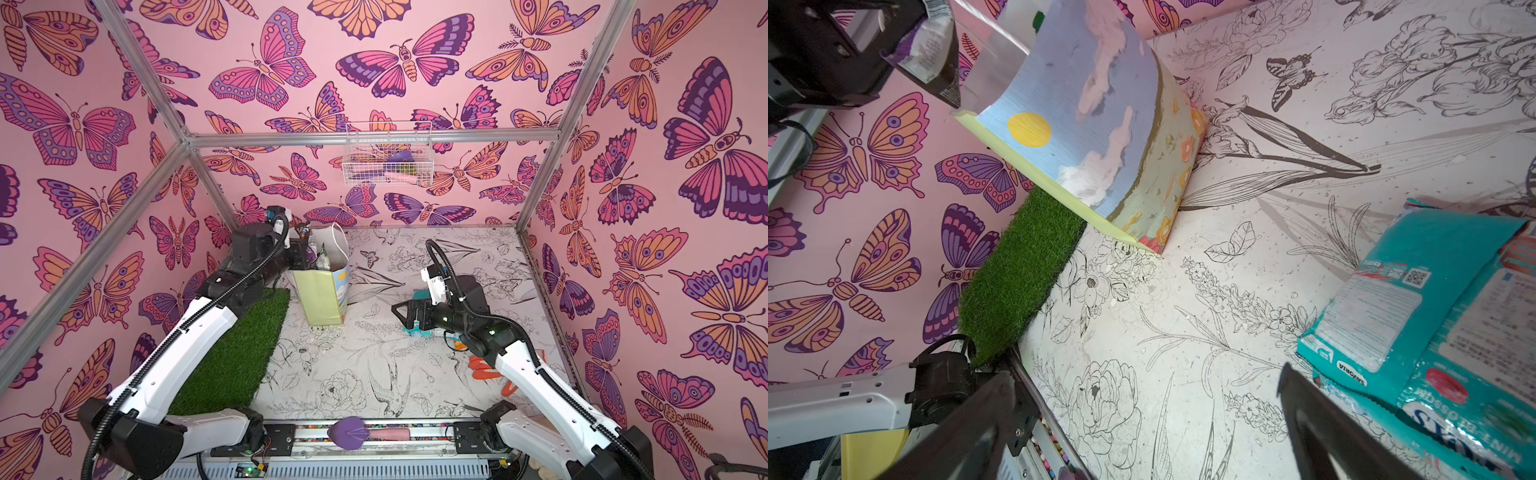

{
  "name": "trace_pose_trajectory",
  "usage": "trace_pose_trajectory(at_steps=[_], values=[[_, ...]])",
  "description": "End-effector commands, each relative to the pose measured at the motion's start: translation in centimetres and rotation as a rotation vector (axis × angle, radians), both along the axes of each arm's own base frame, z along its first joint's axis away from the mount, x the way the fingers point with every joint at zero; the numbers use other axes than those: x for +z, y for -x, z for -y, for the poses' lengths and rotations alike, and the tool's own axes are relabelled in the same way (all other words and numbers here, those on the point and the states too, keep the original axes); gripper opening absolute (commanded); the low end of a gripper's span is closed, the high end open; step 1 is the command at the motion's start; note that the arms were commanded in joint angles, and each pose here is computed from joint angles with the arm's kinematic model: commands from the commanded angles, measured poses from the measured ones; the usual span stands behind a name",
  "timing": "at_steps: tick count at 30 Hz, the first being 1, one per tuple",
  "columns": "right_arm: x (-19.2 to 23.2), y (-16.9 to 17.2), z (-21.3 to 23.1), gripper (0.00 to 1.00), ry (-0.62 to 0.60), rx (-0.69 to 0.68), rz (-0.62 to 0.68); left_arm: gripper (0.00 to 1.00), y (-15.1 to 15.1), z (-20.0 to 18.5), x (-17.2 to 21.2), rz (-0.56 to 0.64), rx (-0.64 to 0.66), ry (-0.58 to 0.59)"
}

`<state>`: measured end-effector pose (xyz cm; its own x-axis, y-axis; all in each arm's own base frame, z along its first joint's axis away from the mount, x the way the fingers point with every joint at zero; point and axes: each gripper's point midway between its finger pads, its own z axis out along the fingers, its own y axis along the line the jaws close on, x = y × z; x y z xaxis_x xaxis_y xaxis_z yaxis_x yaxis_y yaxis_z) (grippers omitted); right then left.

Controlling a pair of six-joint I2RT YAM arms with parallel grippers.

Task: Place the snacks into the paper bag
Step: 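Lower the M&M's packet into the paper bag and open the left gripper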

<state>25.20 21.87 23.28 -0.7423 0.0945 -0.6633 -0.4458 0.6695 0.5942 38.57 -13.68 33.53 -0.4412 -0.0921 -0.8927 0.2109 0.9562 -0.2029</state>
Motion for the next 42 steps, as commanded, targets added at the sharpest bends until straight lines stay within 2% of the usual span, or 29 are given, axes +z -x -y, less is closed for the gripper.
trace_pose_trajectory(at_steps=[1,17,26,32,42], values=[[0.8,0.4,-0.4,0.99,-0.021,0.028,0.030,0.03,-1.1,0.4,-0.1,0.004,-0.009,0.017],[1.4,0.9,-0.6,0.99,-0.031,0.049,0.048,0.09,-2.4,0.2,-3.5,-0.070,0.008,0.004],[1.6,1.2,-0.5,0.99,-0.035,0.049,0.053,0.11,-2.4,-0.6,-4.2,-0.080,0.039,0.002],[1.6,1.4,-0.4,0.99,-0.033,0.047,0.053,0.20,-2.5,-1.1,-4.9,-0.096,0.058,0.003],[1.6,1.5,-0.2,0.99,-0.032,0.043,0.054,0.27,-2.3,-1.3,-5.1,-0.100,0.059,0.011]])
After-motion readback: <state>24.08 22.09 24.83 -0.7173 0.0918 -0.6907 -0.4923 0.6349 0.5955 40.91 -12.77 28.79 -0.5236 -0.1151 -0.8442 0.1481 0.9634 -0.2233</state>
